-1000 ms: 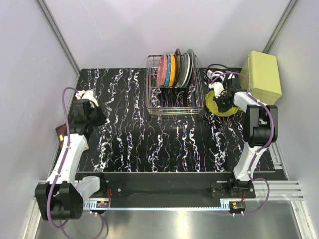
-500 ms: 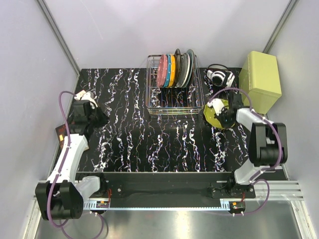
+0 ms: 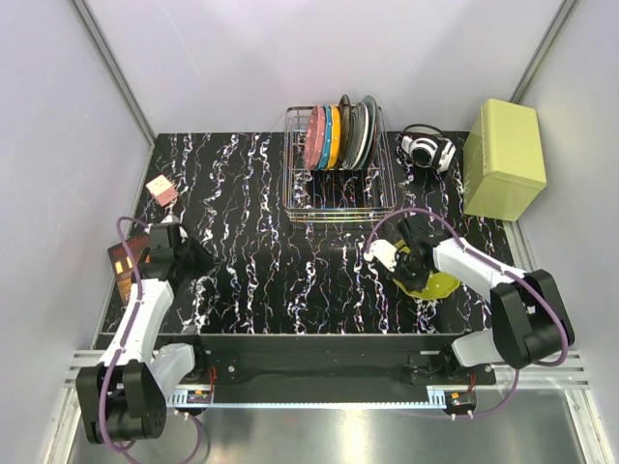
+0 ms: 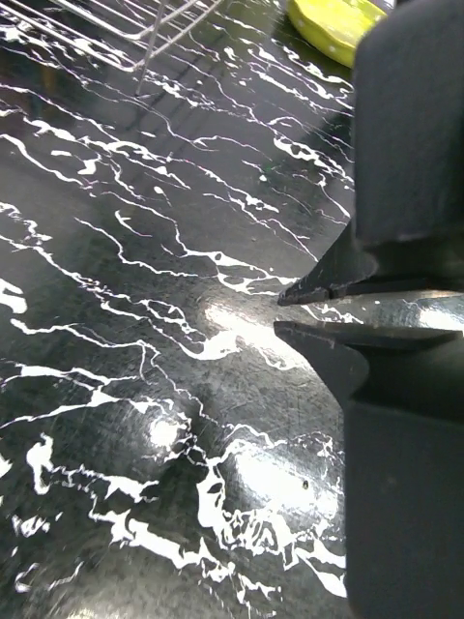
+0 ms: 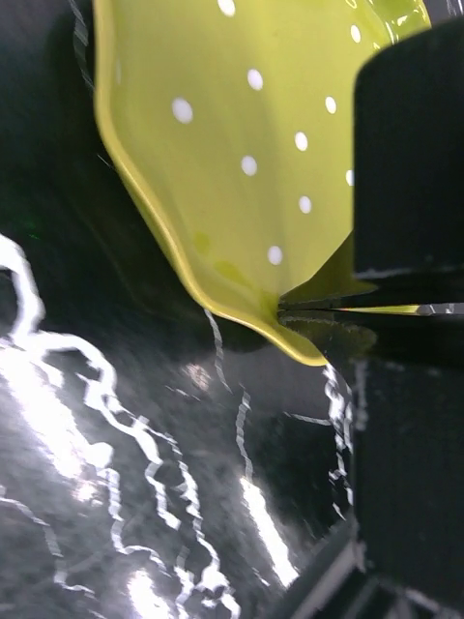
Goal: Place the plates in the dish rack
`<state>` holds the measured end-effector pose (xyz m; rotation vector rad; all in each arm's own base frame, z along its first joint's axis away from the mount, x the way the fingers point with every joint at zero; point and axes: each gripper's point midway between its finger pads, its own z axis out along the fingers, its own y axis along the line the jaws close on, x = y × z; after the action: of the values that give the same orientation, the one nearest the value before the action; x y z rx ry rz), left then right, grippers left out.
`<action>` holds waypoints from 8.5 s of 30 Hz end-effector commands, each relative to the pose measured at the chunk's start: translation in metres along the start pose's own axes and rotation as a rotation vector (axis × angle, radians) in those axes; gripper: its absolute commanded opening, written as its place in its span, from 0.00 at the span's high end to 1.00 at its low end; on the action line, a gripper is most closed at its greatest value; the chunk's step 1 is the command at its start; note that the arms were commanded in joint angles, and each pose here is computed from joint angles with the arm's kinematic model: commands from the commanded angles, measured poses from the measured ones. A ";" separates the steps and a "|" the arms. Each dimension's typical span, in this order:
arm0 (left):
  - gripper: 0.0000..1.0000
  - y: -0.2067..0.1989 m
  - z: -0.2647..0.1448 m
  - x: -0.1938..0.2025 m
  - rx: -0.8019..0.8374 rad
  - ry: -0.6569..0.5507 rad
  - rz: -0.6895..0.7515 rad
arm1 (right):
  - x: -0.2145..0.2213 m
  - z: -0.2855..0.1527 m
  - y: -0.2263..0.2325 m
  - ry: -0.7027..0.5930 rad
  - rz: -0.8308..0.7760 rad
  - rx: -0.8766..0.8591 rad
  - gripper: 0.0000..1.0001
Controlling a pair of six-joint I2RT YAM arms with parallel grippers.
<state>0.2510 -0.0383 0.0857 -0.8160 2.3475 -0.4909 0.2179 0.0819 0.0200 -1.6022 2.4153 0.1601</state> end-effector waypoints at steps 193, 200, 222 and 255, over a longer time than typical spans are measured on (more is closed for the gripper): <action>0.11 -0.061 -0.022 -0.047 0.246 -0.297 0.371 | -0.444 -0.286 -0.229 -1.364 0.985 1.077 1.00; 0.11 -0.062 -0.021 -0.043 0.267 -0.299 0.362 | -0.439 -0.269 -0.234 -1.321 1.000 1.128 1.00; 0.07 -0.056 -0.028 -0.047 0.240 -0.341 0.331 | -0.445 -0.211 -0.248 -1.229 0.915 1.184 1.00; 0.05 -0.050 -0.017 -0.040 0.246 -0.334 0.326 | -0.443 -0.134 -0.268 -1.130 0.898 1.120 1.00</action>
<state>0.2783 -0.0495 0.1284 -0.3588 2.0727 -0.4549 0.6121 0.3364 0.2272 0.0496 1.6245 -0.2209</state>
